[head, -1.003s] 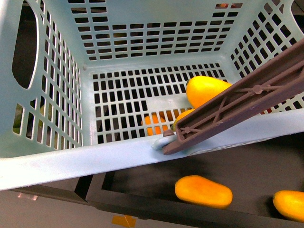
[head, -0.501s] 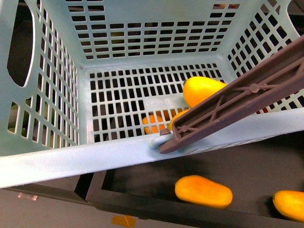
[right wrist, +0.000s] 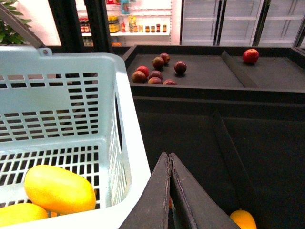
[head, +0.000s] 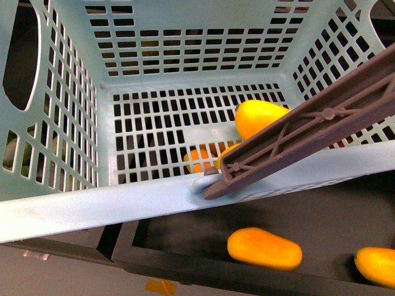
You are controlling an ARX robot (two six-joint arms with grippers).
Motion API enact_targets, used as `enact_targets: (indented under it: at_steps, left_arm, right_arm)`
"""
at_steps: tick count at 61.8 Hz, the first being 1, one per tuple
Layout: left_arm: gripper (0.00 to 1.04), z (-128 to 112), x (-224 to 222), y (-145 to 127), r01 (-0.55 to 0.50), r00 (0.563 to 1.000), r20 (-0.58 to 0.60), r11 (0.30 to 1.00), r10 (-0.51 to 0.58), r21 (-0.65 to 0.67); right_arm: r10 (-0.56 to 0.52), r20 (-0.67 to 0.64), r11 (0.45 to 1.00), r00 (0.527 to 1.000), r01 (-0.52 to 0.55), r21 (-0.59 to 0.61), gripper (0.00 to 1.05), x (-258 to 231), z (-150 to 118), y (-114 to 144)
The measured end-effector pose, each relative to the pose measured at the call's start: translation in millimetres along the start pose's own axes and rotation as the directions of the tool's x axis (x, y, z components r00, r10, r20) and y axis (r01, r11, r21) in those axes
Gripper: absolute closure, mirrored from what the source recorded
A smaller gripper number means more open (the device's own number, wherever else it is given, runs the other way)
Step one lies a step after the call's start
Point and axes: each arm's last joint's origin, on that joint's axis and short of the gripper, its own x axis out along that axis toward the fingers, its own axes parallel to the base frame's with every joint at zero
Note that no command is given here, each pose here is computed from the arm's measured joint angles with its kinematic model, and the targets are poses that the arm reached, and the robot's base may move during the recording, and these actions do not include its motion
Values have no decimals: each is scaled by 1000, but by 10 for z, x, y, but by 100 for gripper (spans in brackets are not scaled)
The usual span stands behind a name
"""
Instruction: Pick lemon and mango into basket
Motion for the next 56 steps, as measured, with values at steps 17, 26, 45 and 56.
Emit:
enact_targets:
  at_steps: [17, 26, 45, 56]
  left_arm:
    - [100, -1, 0, -1, 1, 1000, -1, 1000, -1, 0]
    - [100, 3, -1, 2, -2, 1000, 2, 1000, 2, 0]
    - [100, 2, -1, 2, 0, 1000, 0, 1000, 0, -2]
    - [100, 2, -1, 2, 0, 1000, 1, 1000, 0, -2]
  right_arm:
    - [1, -24, 1000, 1000, -1, 0, 103, -86, -32, 0]
    - [0, -6, 1000, 1000, 0, 0, 103, -155, -31, 0]
    - [0, -5, 1000, 1000, 0, -1, 75, -157, -29, 0]
    - [0, -5, 1000, 1000, 0, -1, 39, -157, -30, 0]
